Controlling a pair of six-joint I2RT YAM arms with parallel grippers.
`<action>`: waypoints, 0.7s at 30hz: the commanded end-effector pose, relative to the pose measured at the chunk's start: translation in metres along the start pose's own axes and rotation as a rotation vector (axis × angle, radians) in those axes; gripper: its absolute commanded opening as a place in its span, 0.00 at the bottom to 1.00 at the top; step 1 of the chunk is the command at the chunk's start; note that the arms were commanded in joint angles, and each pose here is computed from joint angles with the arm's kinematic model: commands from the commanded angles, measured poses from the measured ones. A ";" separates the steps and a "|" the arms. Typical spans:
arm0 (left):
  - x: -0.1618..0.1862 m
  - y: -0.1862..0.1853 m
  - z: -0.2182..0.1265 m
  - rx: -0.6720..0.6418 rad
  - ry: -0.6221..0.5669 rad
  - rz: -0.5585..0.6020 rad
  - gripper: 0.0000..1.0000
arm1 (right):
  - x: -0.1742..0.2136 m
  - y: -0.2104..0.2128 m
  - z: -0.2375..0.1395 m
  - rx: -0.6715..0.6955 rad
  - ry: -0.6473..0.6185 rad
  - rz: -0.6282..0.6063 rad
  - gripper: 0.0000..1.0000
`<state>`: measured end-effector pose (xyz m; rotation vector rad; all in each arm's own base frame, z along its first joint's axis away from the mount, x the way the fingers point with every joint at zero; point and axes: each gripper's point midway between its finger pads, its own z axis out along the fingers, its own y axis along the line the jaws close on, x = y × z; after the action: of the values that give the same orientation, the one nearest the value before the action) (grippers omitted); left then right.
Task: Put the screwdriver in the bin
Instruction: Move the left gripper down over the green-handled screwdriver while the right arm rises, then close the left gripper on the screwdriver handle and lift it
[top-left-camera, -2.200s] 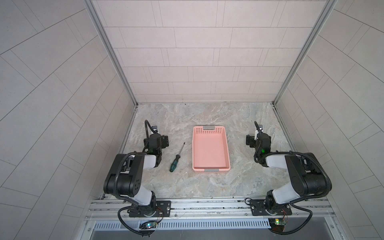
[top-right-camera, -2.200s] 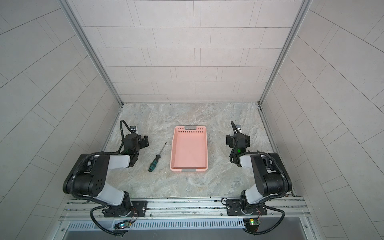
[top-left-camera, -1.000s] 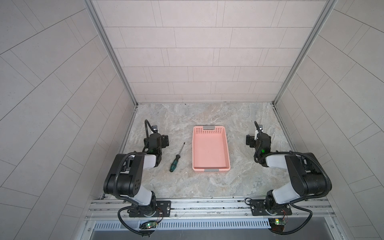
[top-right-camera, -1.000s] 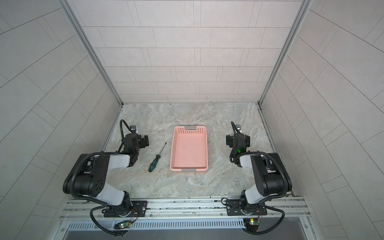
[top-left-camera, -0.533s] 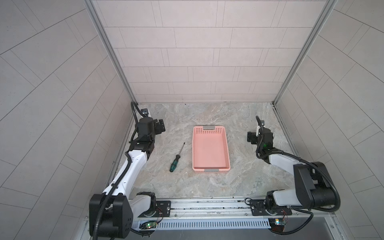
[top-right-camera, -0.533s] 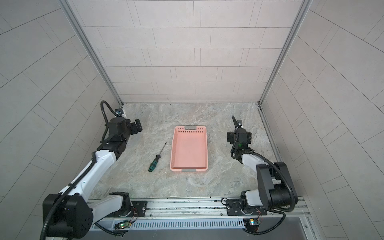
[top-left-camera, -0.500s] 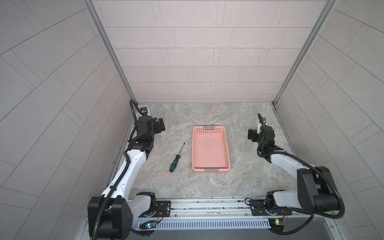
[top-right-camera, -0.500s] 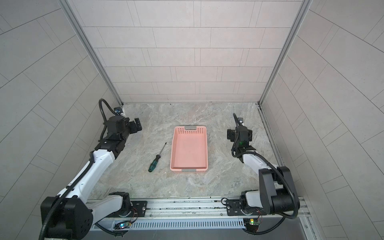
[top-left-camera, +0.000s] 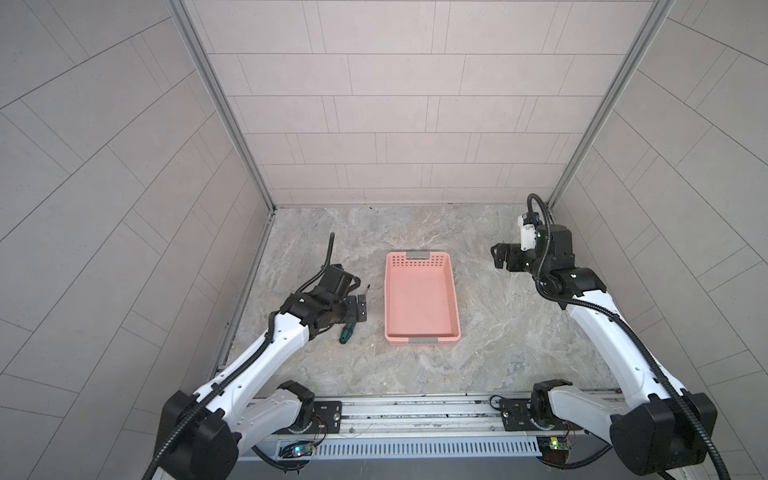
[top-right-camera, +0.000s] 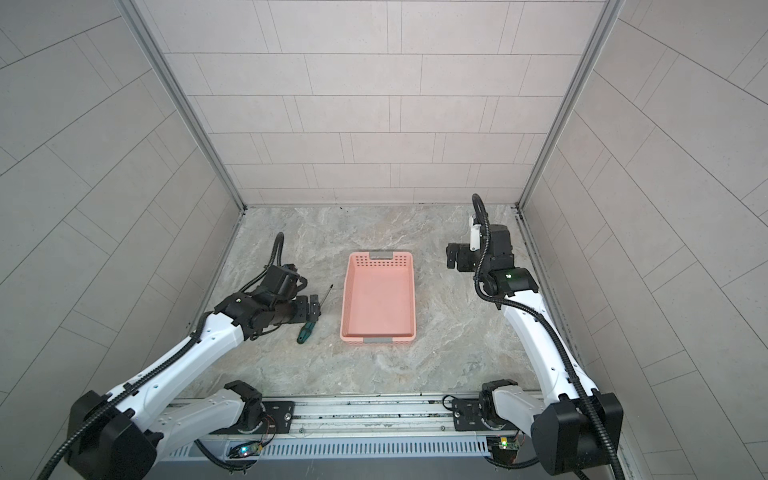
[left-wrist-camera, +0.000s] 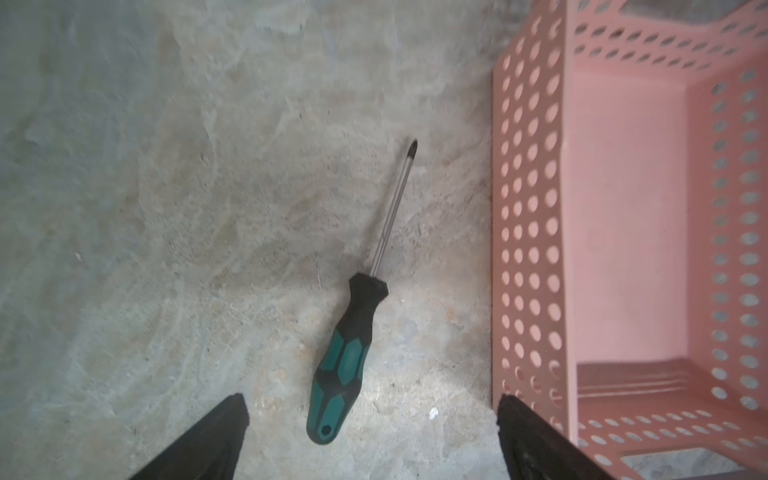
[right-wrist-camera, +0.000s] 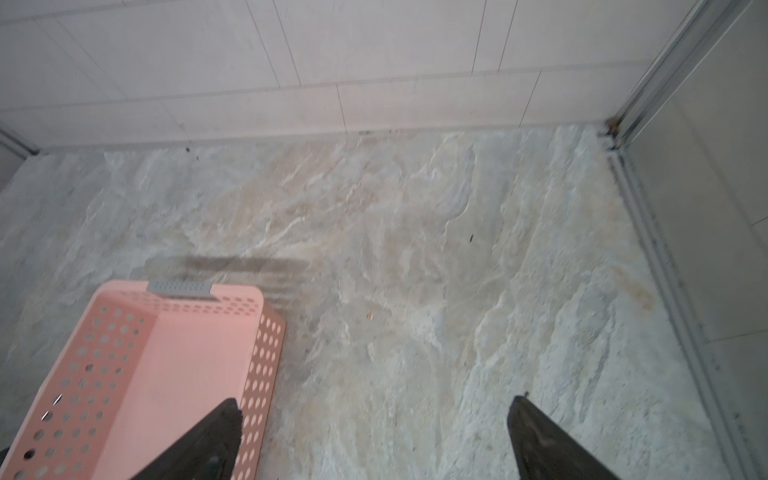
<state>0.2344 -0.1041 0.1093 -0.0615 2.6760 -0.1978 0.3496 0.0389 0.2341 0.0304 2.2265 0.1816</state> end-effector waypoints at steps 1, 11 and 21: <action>0.023 0.016 0.012 -0.085 0.054 -0.048 0.99 | 0.028 0.014 -0.006 -0.085 0.114 0.029 1.00; 0.041 0.021 0.050 -0.111 0.120 0.028 0.92 | 0.053 0.013 -0.001 -0.089 0.176 0.036 1.00; 0.027 0.016 0.068 -0.139 0.118 0.070 0.83 | 0.063 0.015 0.009 -0.113 0.205 0.049 1.00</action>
<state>0.2257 -0.0975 0.0264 -0.0097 2.8508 -0.0187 0.3179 0.0578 0.1833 0.0081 2.4090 0.3296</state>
